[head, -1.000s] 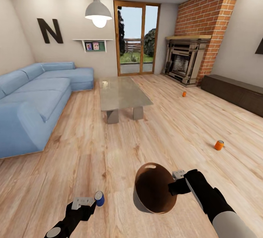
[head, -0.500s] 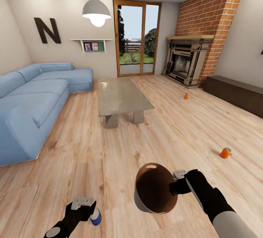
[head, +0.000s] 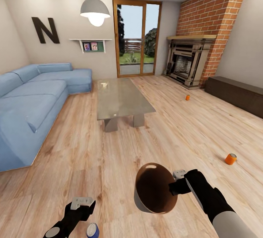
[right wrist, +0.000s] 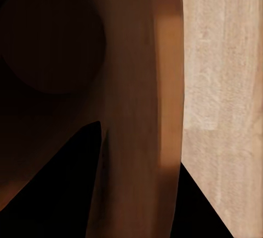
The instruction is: Put the three can of soda from the living room inside the tash can in the kitchen.
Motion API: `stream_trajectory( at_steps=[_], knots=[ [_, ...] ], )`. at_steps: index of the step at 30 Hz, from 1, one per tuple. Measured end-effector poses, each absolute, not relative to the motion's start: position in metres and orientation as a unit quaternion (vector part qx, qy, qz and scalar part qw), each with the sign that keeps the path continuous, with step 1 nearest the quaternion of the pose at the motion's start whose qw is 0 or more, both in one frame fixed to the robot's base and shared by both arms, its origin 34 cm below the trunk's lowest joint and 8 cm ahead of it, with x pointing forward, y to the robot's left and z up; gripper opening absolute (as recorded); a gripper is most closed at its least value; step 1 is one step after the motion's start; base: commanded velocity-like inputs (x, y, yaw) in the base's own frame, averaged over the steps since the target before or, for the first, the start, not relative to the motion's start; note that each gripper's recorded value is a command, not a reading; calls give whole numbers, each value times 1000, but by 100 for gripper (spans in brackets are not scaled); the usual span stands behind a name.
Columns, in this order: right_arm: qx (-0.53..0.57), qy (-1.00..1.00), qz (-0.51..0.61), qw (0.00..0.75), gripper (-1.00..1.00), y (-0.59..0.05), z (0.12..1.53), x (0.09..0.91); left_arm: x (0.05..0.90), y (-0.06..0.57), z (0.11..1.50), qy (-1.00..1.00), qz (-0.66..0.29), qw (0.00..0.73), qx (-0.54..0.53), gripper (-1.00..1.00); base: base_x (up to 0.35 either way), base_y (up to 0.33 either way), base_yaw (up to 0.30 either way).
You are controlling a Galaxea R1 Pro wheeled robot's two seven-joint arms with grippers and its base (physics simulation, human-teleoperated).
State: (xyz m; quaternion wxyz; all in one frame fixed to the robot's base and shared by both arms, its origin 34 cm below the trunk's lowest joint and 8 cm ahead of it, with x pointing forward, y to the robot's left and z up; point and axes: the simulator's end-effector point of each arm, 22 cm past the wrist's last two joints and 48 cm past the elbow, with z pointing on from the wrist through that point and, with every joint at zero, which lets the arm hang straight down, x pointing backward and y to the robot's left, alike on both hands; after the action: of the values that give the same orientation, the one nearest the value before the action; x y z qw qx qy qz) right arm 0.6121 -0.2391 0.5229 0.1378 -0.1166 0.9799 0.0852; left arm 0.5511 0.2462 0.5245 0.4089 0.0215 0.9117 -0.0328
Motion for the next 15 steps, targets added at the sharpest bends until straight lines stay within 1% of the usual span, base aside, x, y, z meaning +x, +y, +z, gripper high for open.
stream_trajectory(
  at_steps=[2, 5, 15],
  knots=[
    [-117, 980, 84, 138, -100, -239, 523, 612, 551, 246, 525, 912, -33, 409, 21, 100, 13, 0, 3],
    [-120, 980, 82, 138, -100, -239, 523, 613, 551, 246, 525, 911, -33, 410, 22, 100, 4, 0, 111],
    [-119, 980, 84, 138, -100, -237, 523, 612, 552, 246, 525, 911, -34, 410, 21, 100, 1, 0, 227]
  ],
)
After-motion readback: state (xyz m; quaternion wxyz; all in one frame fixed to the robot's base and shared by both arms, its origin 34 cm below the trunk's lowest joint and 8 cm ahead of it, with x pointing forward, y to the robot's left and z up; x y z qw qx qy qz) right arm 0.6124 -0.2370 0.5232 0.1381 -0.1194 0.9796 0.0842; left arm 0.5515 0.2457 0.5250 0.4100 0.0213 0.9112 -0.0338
